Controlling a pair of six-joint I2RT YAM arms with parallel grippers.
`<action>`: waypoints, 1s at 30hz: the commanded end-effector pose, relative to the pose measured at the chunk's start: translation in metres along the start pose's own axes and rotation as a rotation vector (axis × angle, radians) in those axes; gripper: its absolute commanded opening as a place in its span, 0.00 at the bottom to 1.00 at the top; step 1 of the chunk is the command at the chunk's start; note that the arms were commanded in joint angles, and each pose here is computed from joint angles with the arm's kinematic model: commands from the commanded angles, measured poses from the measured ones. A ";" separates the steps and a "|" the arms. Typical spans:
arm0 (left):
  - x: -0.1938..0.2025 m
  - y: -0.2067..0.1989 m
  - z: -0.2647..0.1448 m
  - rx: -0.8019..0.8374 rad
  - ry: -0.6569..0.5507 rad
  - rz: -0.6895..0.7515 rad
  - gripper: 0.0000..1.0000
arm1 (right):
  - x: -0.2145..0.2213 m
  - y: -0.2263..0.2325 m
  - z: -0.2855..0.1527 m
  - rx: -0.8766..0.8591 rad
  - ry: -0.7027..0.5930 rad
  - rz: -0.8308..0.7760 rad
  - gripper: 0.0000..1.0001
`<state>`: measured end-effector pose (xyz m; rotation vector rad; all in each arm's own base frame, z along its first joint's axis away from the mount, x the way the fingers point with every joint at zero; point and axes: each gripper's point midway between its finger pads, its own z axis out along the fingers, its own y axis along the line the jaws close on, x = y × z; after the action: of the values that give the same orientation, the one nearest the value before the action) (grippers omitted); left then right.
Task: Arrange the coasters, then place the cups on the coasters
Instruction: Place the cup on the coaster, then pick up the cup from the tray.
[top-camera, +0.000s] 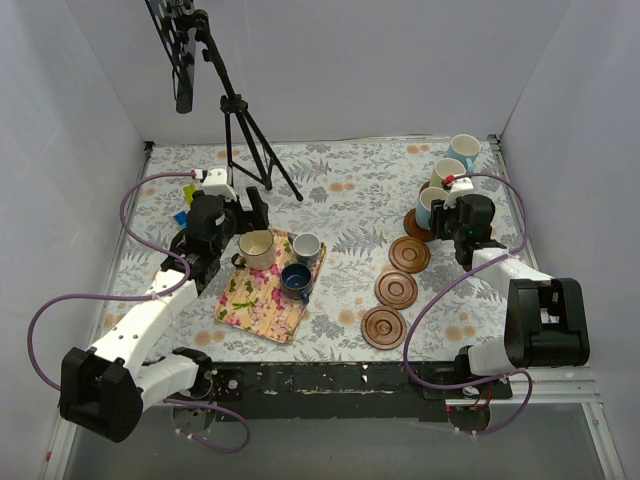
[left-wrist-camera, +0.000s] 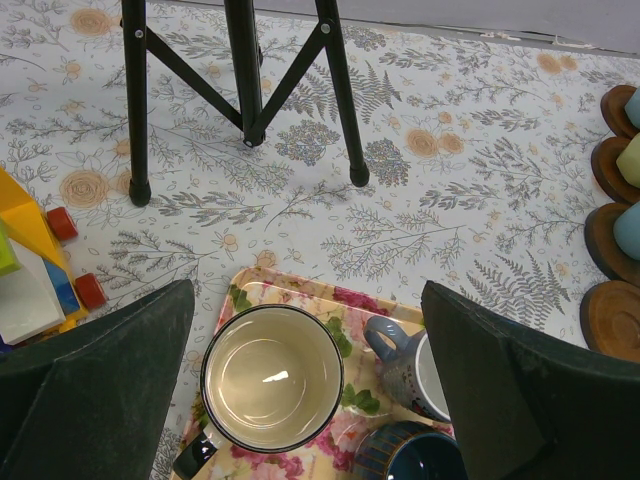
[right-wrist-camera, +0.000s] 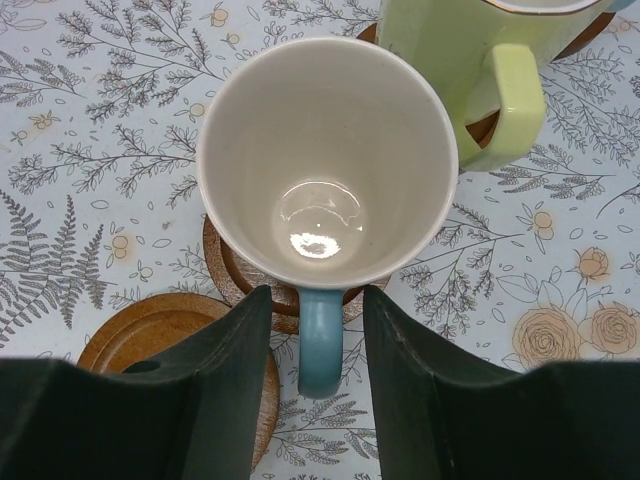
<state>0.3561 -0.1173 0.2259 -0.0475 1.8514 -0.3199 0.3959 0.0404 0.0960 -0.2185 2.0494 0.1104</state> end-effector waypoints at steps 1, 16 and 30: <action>-0.009 -0.001 -0.002 0.008 -0.021 0.011 0.98 | -0.043 -0.007 -0.006 0.033 -0.114 -0.014 0.51; -0.013 -0.002 -0.005 0.013 -0.032 0.003 0.98 | -0.051 -0.015 -0.038 0.108 -0.137 0.043 0.62; -0.022 -0.004 -0.014 0.015 -0.057 -0.043 0.98 | -0.124 -0.005 -0.102 0.076 -0.246 0.089 0.62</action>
<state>0.3527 -0.1174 0.2349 -0.0583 1.8283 -0.3399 0.3699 0.0252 0.2204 -0.0786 1.8372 0.0583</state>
